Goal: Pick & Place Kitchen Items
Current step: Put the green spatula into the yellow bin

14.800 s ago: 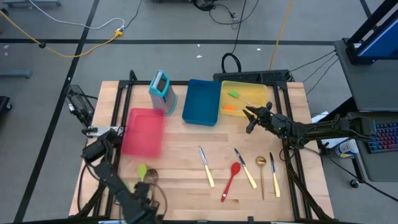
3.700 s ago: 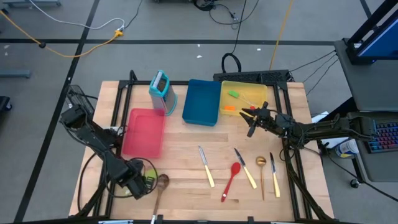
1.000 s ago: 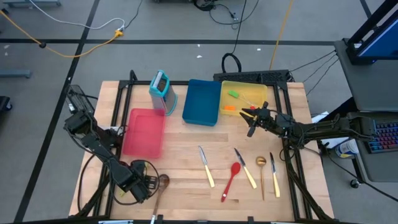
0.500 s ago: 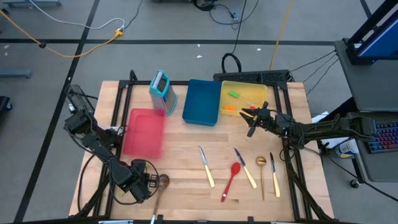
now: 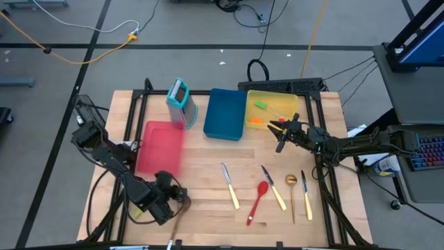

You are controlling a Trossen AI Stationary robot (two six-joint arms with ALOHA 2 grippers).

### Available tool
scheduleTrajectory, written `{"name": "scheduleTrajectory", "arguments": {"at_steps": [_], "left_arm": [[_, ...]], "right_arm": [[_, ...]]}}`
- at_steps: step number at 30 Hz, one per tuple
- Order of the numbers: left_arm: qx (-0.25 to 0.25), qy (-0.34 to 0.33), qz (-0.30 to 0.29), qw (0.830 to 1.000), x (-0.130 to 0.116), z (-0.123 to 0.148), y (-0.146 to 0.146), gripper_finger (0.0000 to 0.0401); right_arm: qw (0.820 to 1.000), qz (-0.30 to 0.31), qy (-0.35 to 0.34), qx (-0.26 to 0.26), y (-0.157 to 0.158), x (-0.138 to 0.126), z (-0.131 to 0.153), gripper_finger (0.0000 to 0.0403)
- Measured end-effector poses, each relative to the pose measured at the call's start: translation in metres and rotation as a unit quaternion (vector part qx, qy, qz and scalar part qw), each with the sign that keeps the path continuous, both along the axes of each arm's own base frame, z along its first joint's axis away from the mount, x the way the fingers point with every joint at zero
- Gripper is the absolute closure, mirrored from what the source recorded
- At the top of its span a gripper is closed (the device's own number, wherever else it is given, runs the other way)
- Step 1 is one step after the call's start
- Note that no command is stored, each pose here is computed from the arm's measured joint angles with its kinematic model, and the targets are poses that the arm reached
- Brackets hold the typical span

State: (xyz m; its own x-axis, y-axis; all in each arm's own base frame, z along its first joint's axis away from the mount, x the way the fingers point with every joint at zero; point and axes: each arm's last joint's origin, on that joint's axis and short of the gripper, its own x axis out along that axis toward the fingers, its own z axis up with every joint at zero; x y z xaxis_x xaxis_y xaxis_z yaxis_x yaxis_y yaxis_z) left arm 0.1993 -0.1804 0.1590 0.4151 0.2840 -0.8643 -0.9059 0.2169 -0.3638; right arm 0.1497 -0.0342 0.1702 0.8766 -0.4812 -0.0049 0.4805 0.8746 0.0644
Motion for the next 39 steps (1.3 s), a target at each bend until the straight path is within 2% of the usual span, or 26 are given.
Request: {"name": "scheduleTrajectory", "arguments": {"at_steps": [4, 9, 15, 18, 23, 25, 28, 34, 36, 39], "left_arm": [[0.026, -0.003, -0.015, 1.000, 0.015, 0.007, 0.010, 0.0349], [0.036, 0.022, -0.037, 0.998, 0.028, 0.007, 0.026, 0.0382], [0.047, 0.028, -0.056, 0.997, 0.043, 0.008, 0.042, 0.0376], [0.059, 0.003, -0.066, 0.996, 0.055, 0.010, 0.050, 0.0375], [0.120, -0.076, -0.084, 0.986, 0.085, 0.019, 0.071, 0.0382], [0.147, -0.116, -0.102, 0.977, 0.101, 0.027, 0.082, 0.0379], [0.206, -0.179, -0.136, 0.952, 0.124, 0.043, 0.102, 0.0377], [0.337, -0.268, -0.205, 0.879, 0.150, 0.078, 0.146, 0.0381], [0.355, -0.291, -0.225, 0.859, 0.154, 0.085, 0.158, 0.0379], [0.350, -0.320, -0.256, 0.842, 0.159, 0.085, 0.171, 0.0377]], "right_arm": [[1.000, 0.000, 0.000, 0.000, 0.000, 0.000, 0.000, 0.0303], [1.000, 0.000, 0.000, 0.000, 0.000, 0.000, 0.000, 0.0303], [1.000, 0.000, 0.000, 0.000, 0.000, 0.000, 0.000, 0.0303], [1.000, -0.001, -0.002, 0.000, 0.000, 0.000, 0.000, 0.0303], [1.000, 0.000, -0.004, -0.001, 0.000, 0.000, 0.001, 0.0303], [1.000, 0.000, -0.004, 0.000, 0.000, 0.000, 0.001, 0.0303], [1.000, 0.002, -0.007, 0.010, 0.000, 0.000, 0.000, 0.0303], [0.996, 0.081, -0.027, 0.036, 0.004, 0.005, 0.000, 0.0303], [0.992, 0.113, -0.043, 0.038, 0.005, 0.007, 0.002, 0.0303], [0.989, 0.134, -0.053, 0.035, 0.006, 0.011, 0.001, 0.0303]]}}
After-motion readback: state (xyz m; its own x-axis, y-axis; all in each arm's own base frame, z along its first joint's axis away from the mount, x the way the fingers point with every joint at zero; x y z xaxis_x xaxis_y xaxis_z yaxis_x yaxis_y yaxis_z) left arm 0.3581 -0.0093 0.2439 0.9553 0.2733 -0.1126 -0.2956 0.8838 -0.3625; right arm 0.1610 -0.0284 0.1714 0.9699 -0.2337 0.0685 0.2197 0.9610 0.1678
